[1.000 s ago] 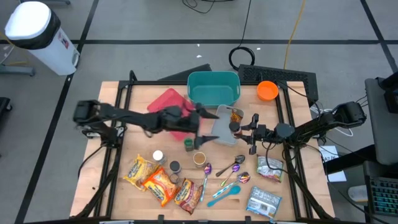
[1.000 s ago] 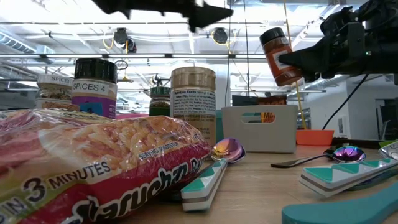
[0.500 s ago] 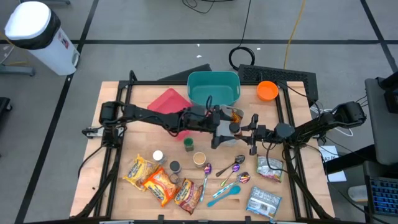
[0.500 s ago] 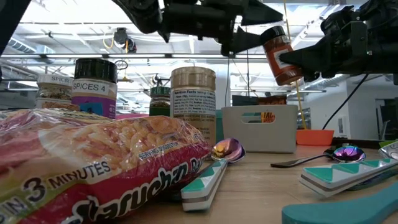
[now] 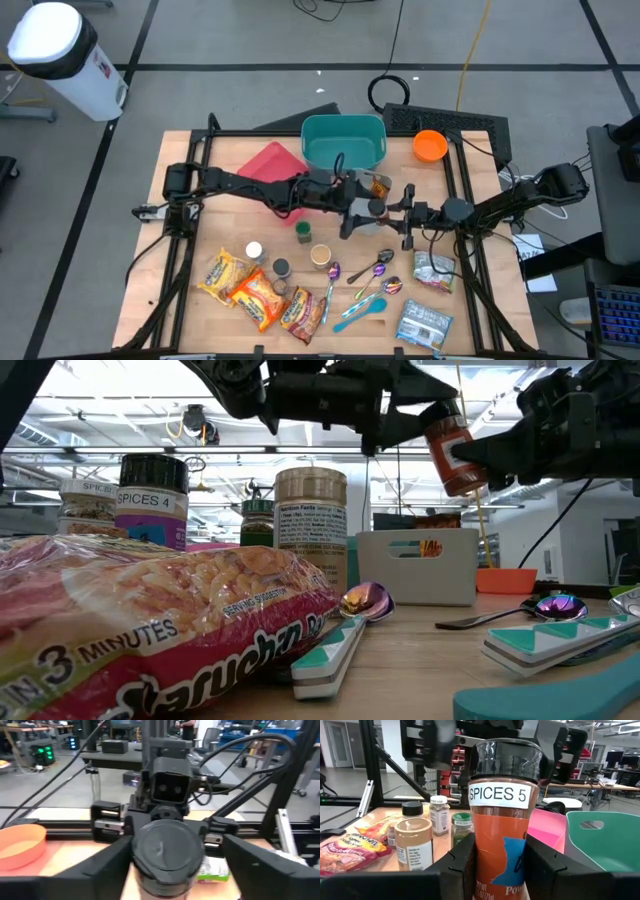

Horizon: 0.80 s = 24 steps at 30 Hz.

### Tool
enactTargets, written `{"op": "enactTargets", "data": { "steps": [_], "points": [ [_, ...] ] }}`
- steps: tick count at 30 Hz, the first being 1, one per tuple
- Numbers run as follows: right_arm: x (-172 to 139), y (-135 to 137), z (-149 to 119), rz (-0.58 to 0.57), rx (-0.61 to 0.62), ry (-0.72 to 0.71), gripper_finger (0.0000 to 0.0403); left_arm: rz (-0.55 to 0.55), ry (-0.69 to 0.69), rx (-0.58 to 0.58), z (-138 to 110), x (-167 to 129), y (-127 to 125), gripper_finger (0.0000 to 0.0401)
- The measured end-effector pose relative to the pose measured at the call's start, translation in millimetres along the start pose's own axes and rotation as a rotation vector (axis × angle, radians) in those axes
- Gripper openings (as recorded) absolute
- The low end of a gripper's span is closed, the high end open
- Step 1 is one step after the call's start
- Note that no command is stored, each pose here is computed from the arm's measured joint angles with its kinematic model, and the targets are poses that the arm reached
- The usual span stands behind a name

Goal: Pick & Place Food Item
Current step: Put the orange spice bottle into the gray bin

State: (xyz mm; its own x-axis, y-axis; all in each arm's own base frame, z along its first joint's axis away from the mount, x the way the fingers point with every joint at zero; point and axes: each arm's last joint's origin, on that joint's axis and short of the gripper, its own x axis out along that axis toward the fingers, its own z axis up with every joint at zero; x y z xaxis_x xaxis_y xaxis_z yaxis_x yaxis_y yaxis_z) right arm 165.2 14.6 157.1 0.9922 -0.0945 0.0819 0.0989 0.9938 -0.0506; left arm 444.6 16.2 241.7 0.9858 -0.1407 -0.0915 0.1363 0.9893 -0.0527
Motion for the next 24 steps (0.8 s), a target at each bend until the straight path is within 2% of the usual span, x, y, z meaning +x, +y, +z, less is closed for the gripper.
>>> {"op": "enactTargets", "data": {
  "steps": [3, 4, 11, 16, 21, 24],
  "points": [
    [0, 0, 0, -0.001, 0.001, -0.001, 0.0111, 0.042, 0.0, 0.003, 0, 0, 1, 0.0215],
    [0, 0, 0, -0.002, 0.001, -0.001, 0.0111, 0.053, 0.0, 0.003, 0, 0, 1, 0.0205],
    [0, 0, 0, -0.007, 0.002, 0.0, 0.0121, 0.085, 0.0, 0.01, 0, 0, 2, 0.0204],
    [0, -1, 1, -0.014, 0.06, -0.014, 0.0183, 0.124, 0.029, 0.013, 14, -10, 0, 0.0204],
    [0, -2, 3, -0.055, 0.131, -0.035, 0.0247, 0.232, 0.084, 0.053, 40, -33, -2, 0.0204],
    [-1, -4, 9, -0.095, 0.145, -0.082, 0.0274, 0.296, 0.124, 0.092, 47, -42, -2, 0.0204]
  ]
}}
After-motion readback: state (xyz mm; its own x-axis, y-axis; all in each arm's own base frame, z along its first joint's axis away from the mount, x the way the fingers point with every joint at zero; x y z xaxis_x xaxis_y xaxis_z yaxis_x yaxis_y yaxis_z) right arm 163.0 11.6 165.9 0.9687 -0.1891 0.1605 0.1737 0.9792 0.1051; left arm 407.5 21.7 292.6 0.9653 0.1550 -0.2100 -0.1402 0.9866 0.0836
